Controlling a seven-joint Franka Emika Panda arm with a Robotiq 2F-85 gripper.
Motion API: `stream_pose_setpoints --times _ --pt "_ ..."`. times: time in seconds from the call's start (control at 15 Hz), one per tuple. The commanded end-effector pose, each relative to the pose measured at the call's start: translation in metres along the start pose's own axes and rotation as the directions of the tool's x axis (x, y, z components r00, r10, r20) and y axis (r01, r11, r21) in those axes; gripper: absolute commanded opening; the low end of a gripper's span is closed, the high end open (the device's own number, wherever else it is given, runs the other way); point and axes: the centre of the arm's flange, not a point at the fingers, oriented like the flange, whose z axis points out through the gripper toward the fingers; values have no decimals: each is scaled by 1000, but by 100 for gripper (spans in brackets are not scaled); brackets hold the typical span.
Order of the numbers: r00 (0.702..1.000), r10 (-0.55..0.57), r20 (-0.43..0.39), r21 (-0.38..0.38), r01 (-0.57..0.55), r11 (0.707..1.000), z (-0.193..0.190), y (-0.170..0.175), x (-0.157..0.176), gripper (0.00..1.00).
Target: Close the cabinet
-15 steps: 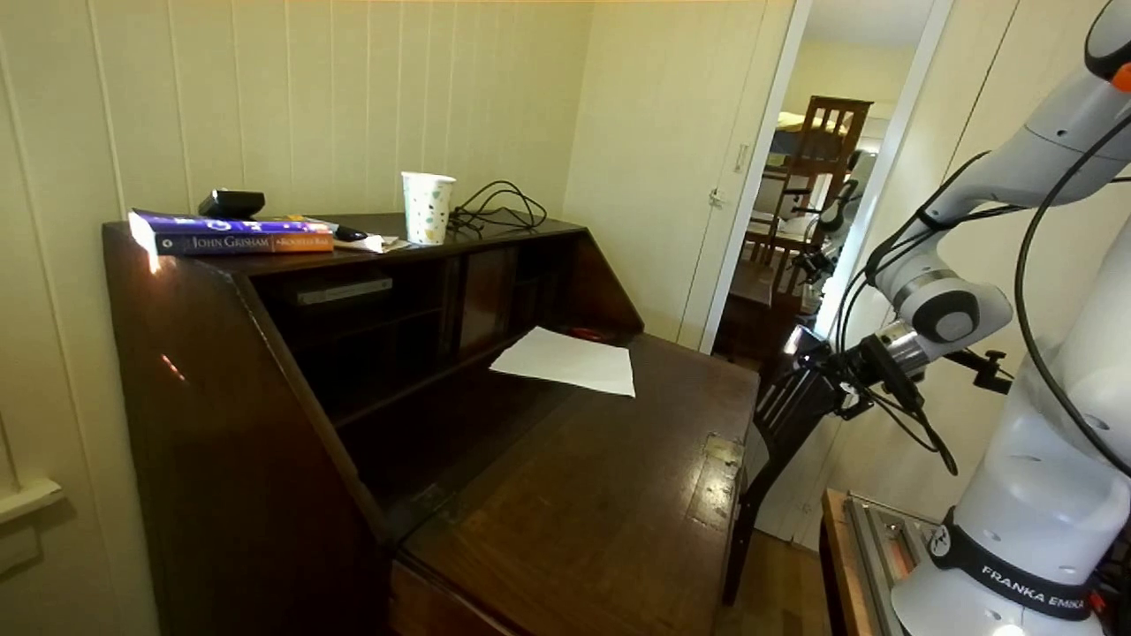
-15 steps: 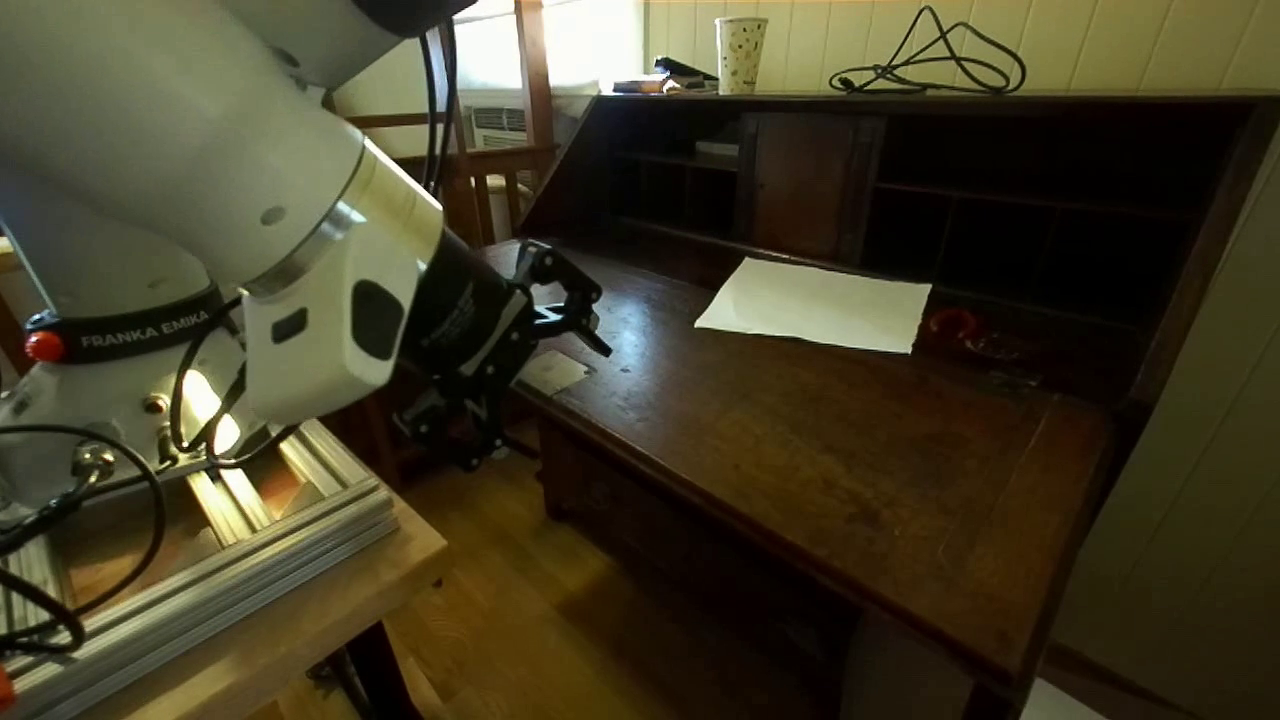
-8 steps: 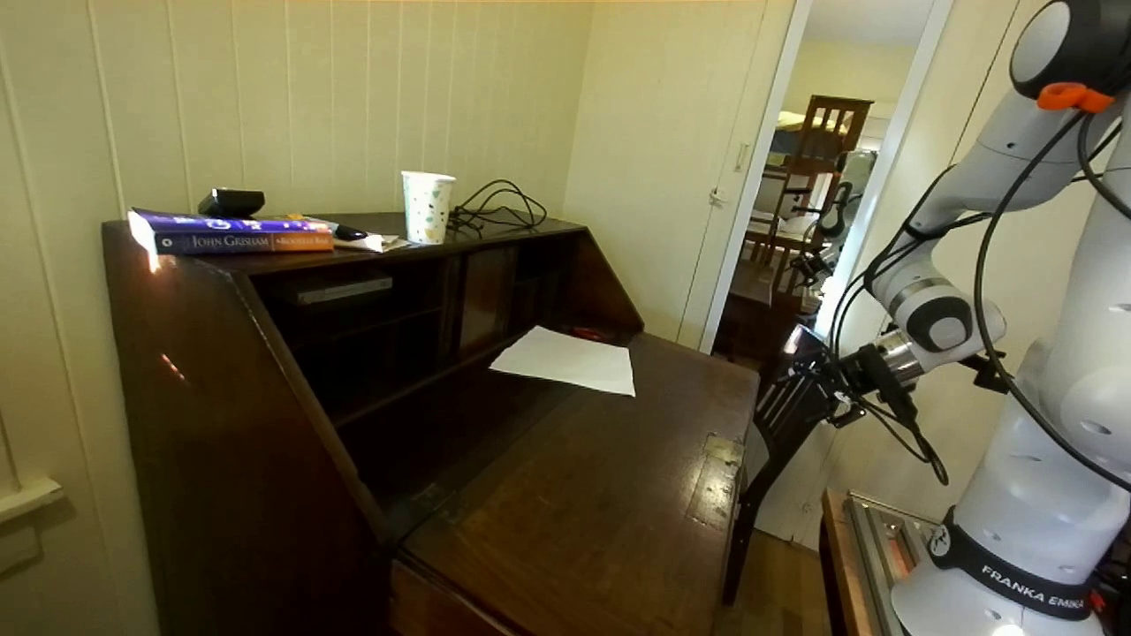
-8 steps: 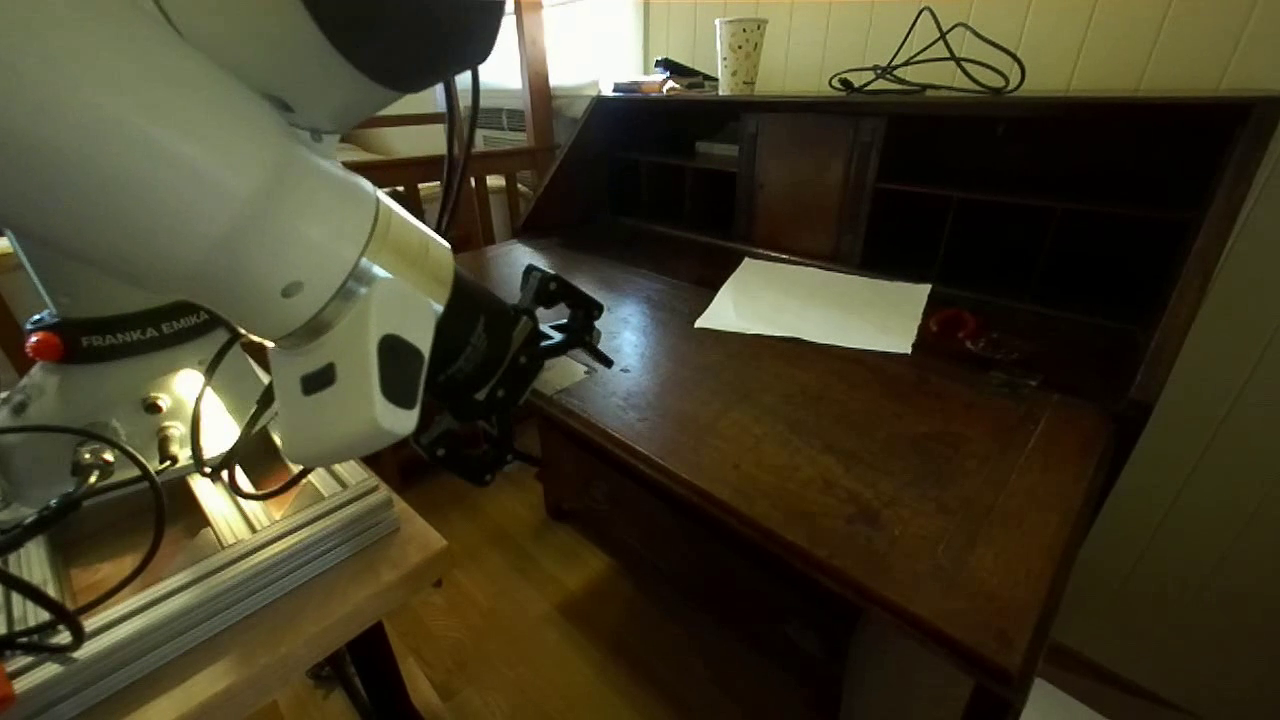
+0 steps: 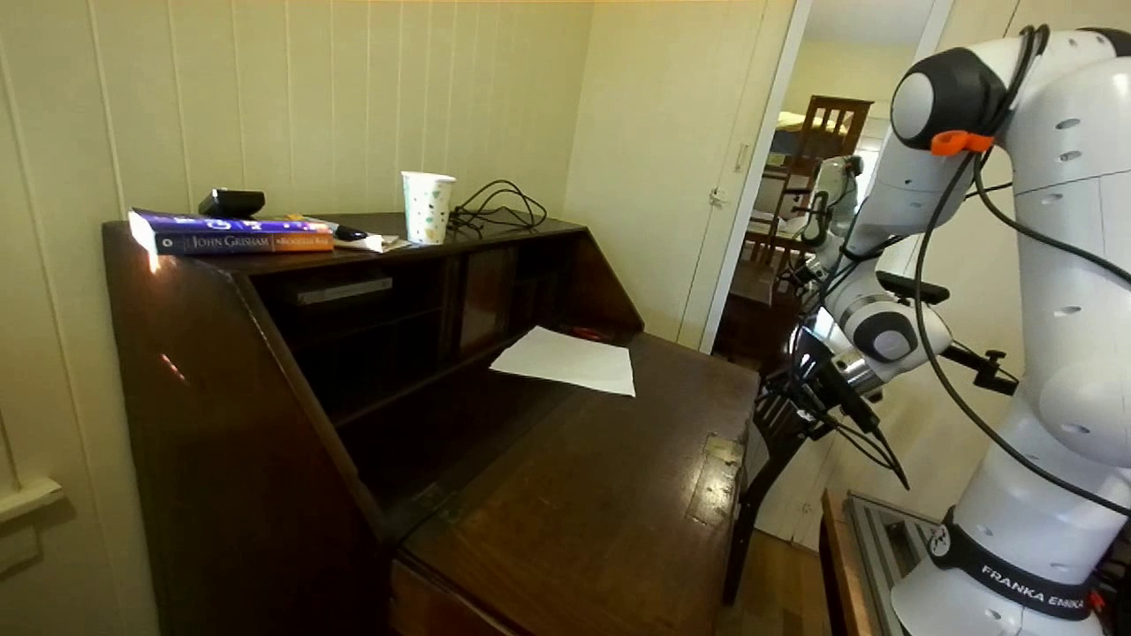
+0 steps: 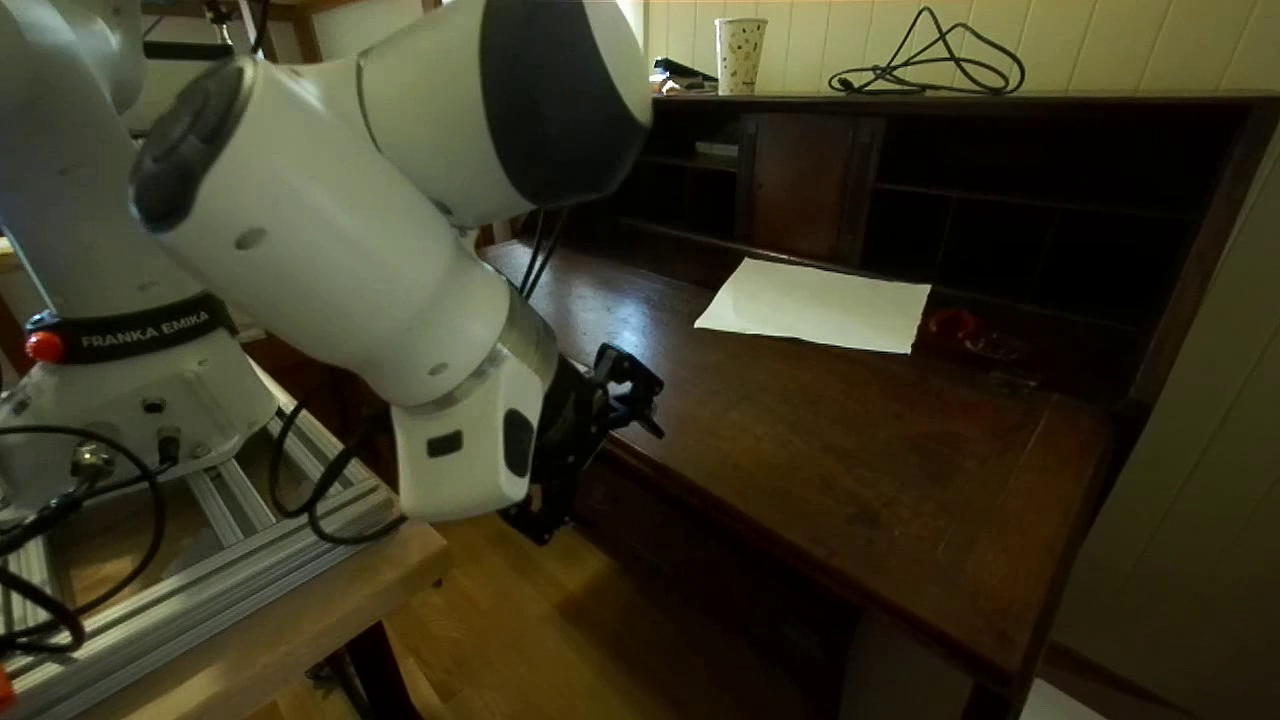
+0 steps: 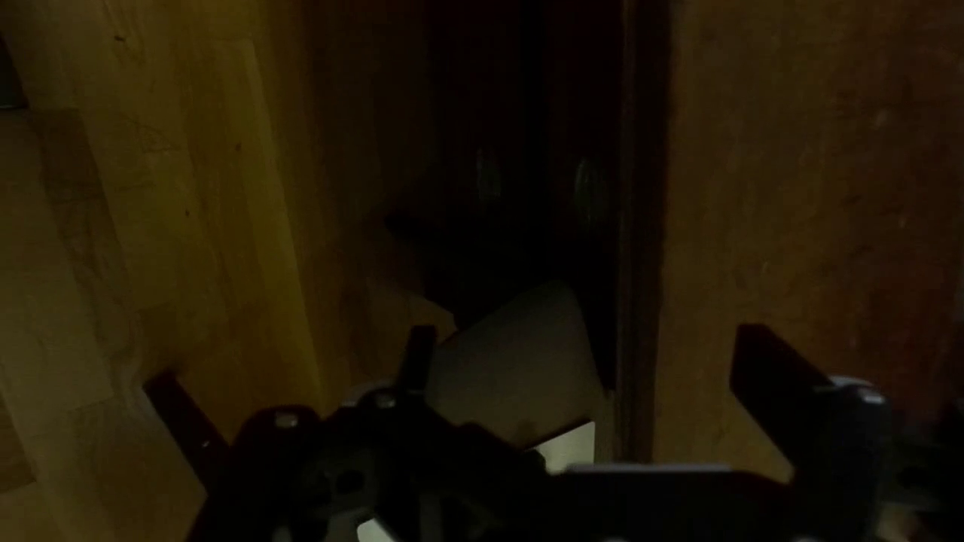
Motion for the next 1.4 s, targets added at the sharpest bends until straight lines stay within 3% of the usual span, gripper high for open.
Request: stream_pose_setpoints --times 0.0,0.33,0.47,0.67,1.07,1.33 --pt "999 -33 -7 -13 33 999 27 12 15 100" --pt "998 -60 24 77 58 995 9 1 8 100" --pt "999 -45 26 24 44 999 18 3 9 100" --pt "999 -38 17 37 37 999 13 3 11 100" --pt "999 -40 -27 95 42 995 -16 43 13 100" --pt "998 -43 -38 212 50 976 -28 69 15 100"
